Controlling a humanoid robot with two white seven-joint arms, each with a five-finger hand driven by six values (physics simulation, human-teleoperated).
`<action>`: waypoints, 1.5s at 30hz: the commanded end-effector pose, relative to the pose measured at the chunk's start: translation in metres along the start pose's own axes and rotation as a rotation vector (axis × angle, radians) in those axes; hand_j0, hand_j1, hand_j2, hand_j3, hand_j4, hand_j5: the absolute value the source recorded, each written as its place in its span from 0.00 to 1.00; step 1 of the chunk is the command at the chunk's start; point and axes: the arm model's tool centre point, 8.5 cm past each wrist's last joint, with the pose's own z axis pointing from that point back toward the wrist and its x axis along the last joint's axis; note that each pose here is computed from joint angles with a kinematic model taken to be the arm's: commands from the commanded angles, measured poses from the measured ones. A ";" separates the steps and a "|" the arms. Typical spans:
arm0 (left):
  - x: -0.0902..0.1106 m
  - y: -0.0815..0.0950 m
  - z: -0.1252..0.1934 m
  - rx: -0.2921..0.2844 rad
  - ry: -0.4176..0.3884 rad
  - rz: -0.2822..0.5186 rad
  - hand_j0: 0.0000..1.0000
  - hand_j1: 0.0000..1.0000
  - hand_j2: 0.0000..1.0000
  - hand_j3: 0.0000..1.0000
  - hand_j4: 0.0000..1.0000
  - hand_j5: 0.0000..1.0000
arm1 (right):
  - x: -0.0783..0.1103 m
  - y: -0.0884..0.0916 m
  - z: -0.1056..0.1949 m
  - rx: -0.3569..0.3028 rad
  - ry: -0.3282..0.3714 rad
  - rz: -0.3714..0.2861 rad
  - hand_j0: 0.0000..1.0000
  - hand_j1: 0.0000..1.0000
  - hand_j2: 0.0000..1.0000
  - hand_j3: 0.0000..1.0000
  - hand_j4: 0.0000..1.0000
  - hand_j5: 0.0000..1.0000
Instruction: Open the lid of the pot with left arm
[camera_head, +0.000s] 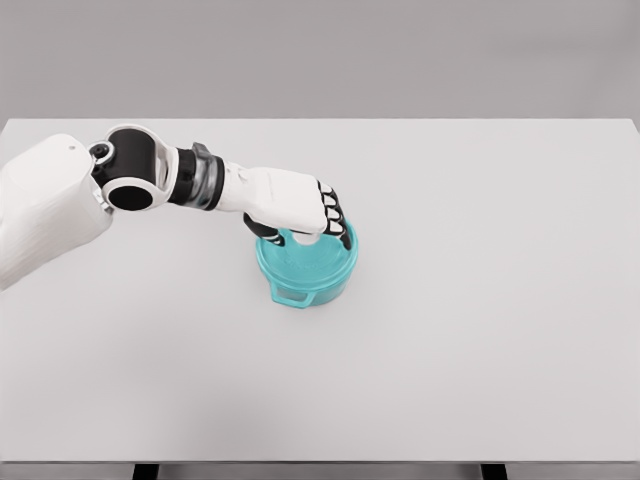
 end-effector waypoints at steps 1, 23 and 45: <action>0.000 0.001 0.000 0.003 -0.001 0.004 0.78 0.78 0.78 0.78 0.78 0.78 | 0.000 0.000 0.000 0.000 0.000 -0.001 1.00 1.00 1.00 1.00 1.00 1.00; -0.001 0.003 0.000 0.002 0.002 -0.003 0.55 0.55 0.55 0.55 0.55 0.55 | 0.000 0.000 0.000 0.000 0.000 -0.001 1.00 1.00 1.00 1.00 1.00 1.00; -0.027 -0.007 0.052 -0.027 0.115 0.015 0.55 0.55 0.55 0.55 0.55 0.55 | 0.000 0.000 0.000 0.000 0.000 -0.001 1.00 1.00 1.00 1.00 1.00 1.00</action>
